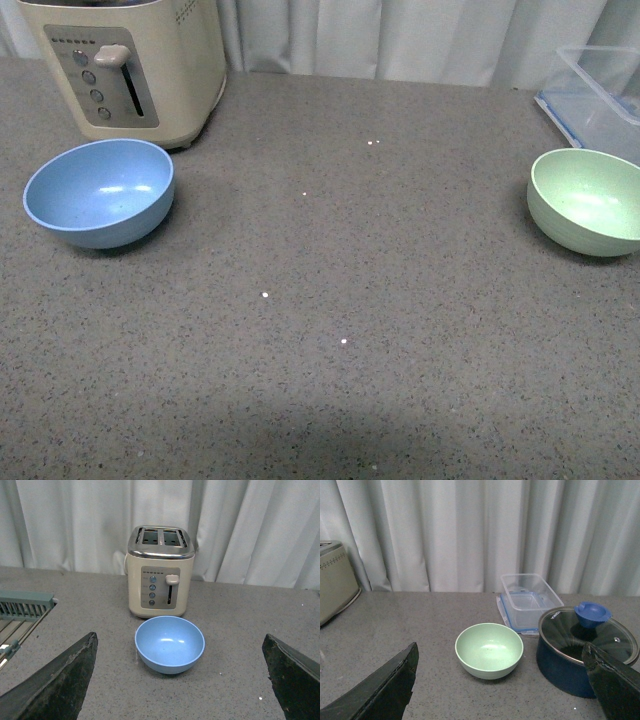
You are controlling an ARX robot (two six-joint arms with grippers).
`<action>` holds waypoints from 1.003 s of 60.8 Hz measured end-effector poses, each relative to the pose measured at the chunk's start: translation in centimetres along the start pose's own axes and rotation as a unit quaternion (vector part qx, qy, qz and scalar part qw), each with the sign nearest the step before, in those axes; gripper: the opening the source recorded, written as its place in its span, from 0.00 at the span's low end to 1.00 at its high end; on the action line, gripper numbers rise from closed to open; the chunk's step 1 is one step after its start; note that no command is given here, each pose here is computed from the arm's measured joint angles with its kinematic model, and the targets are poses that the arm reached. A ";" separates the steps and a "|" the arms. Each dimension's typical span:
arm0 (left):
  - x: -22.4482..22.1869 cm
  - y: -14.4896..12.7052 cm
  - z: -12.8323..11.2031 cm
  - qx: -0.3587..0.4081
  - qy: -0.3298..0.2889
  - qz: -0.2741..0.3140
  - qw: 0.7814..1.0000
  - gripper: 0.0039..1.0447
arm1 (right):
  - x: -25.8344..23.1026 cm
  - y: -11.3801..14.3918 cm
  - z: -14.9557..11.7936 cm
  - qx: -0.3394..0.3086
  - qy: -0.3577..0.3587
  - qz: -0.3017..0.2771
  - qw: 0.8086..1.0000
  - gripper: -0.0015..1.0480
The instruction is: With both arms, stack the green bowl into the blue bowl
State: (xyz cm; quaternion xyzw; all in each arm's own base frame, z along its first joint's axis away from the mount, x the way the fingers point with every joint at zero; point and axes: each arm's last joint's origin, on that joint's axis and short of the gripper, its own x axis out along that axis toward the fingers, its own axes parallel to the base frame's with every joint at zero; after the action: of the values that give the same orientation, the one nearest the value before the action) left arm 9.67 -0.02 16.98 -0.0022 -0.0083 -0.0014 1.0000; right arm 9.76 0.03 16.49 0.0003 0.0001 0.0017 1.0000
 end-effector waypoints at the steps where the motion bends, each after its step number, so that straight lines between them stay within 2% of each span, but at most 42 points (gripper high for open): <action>1: 0.0 0.0 0.0 0.000 0.000 0.000 1.000 0.94 | 0.0 0.0 0.0 0.000 0.000 0.000 1.000 0.91; 61: 0.0 0.0 0.0 0.000 0.000 0.000 1.000 0.94 | 0.0 0.0 0.0 0.000 0.000 0.000 1.000 0.91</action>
State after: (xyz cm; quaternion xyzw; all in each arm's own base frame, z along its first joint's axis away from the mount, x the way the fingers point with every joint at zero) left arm 9.67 -0.02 16.98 -0.0020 -0.0083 -0.0014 1.0000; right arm 9.76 0.03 16.49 0.0003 0.0001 0.0017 1.0000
